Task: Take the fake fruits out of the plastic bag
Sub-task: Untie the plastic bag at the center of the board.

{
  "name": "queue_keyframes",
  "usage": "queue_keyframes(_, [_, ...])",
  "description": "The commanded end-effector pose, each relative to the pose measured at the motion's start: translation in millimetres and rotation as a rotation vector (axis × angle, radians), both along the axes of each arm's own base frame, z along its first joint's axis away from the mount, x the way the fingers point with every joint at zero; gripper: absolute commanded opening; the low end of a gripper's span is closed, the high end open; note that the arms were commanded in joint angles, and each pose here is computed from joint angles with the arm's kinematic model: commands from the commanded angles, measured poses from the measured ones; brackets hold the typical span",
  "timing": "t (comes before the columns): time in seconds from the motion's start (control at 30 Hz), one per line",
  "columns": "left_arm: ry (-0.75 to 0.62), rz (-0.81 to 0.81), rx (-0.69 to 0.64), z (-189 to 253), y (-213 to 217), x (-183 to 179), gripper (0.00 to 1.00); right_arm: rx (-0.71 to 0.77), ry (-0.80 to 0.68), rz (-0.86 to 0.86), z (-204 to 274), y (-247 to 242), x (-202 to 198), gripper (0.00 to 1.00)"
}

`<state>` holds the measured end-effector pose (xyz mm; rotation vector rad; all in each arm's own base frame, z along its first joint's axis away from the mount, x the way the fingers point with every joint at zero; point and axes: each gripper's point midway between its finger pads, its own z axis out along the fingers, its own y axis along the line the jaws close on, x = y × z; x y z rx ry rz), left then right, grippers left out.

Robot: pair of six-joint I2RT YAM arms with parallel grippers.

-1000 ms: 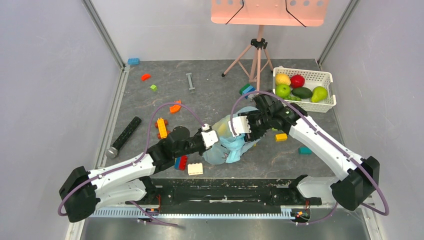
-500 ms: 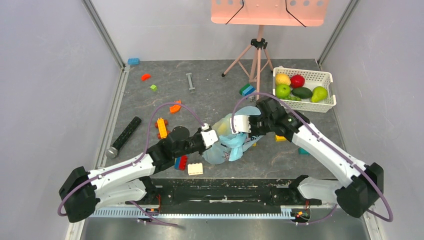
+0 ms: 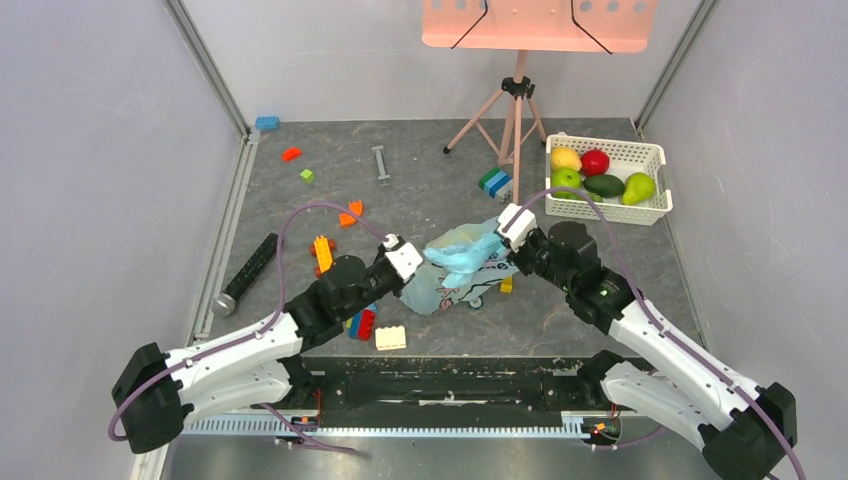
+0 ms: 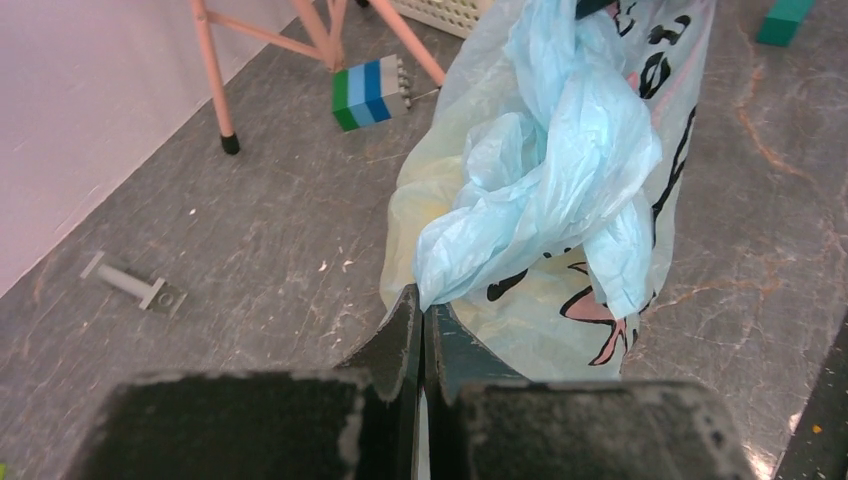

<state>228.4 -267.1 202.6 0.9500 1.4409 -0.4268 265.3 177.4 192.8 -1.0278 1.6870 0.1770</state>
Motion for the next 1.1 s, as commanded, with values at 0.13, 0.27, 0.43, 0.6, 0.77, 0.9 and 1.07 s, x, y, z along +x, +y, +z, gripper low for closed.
queue_keyframes(0.13, [-0.035, 0.138, -0.096, 18.2, 20.9, 11.2, 0.02, 0.4, 0.021, -0.302, 35.0, -6.4, 19.8, 0.0])
queue_keyframes(0.27, [-0.031, 0.158, -0.094, 14.2, 25.4, 11.7, 0.02, 0.507, 0.031, -0.423, 36.2, -20.8, 20.6, 0.0])
queue_keyframes(0.43, [-0.023, 0.176, -0.095, 11.1, 28.8, 12.4, 0.02, 0.66, 0.045, -0.584, 34.1, -42.5, 17.6, 0.0])
queue_keyframes(0.6, [-0.014, 0.18, -0.098, 9.8, 29.5, 12.0, 0.02, 0.84, 0.097, -0.675, 27.6, -51.6, 10.0, 0.0])
queue_keyframes(0.77, [-0.004, 0.181, -0.096, 7.3, 30.8, 10.6, 0.02, 1.015, 0.158, -0.753, 15.5, -57.6, 4.5, 0.0])
queue_keyframes(0.9, [-0.003, 0.186, -0.091, 7.7, 33.4, 9.7, 0.02, 1.124, 0.188, -0.815, 2.4, -64.8, 1.5, 0.0])
queue_keyframes(1.07, [-0.004, 0.175, -0.085, 10.8, 34.9, 6.7, 0.2, 1.233, 0.201, -0.817, -2.8, -67.8, -3.2, 0.0])
